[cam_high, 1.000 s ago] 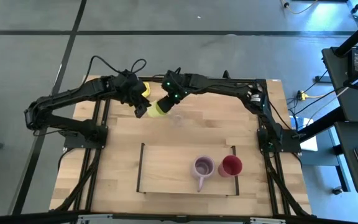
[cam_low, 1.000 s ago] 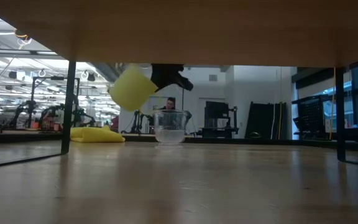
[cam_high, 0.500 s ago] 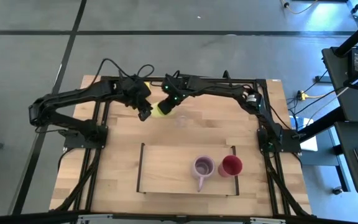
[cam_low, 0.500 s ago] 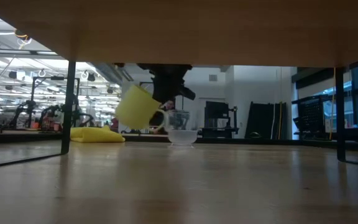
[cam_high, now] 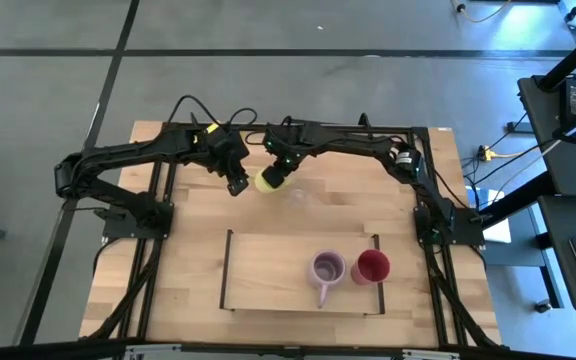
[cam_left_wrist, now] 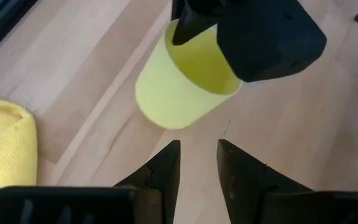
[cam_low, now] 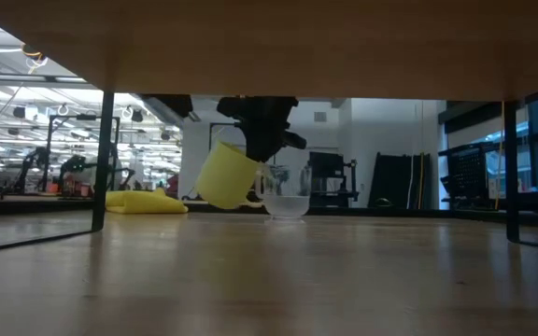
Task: Stack small to large cups/mugs on shelf
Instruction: Put the yellow mug on the shelf
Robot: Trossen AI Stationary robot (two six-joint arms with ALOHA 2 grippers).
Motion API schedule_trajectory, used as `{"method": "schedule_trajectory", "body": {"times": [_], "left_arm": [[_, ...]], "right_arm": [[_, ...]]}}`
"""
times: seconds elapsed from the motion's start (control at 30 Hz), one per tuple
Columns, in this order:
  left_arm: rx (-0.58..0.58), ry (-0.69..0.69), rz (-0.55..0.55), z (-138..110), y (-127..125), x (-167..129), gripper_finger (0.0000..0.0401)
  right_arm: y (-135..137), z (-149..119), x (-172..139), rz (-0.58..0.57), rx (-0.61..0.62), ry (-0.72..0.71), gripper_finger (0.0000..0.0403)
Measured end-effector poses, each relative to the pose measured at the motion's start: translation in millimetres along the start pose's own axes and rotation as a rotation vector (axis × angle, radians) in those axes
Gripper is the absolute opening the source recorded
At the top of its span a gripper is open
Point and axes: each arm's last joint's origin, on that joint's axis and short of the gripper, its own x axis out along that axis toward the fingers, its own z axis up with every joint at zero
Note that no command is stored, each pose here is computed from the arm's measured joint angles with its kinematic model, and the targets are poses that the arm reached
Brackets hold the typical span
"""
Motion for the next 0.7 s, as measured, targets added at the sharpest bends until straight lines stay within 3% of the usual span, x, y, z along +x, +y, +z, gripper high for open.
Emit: {"method": "schedule_trajectory", "body": {"times": [0.37,0.6,0.7], "left_arm": [[0.002,-0.03,-0.006,3,-1,0,0.0099],[0.0,-0.032,-0.006,3,-1,0,0.0099],[0.0,-0.032,-0.006,3,-1,0,0.0099]], "right_arm": [[-13,-4,0,-0.061,-0.03,0.068,0.0032],[-17,-2,-1,-0.065,-0.062,0.07,0.0012],[-16,-1,0,-0.048,-0.063,0.056,0.0029]]}}
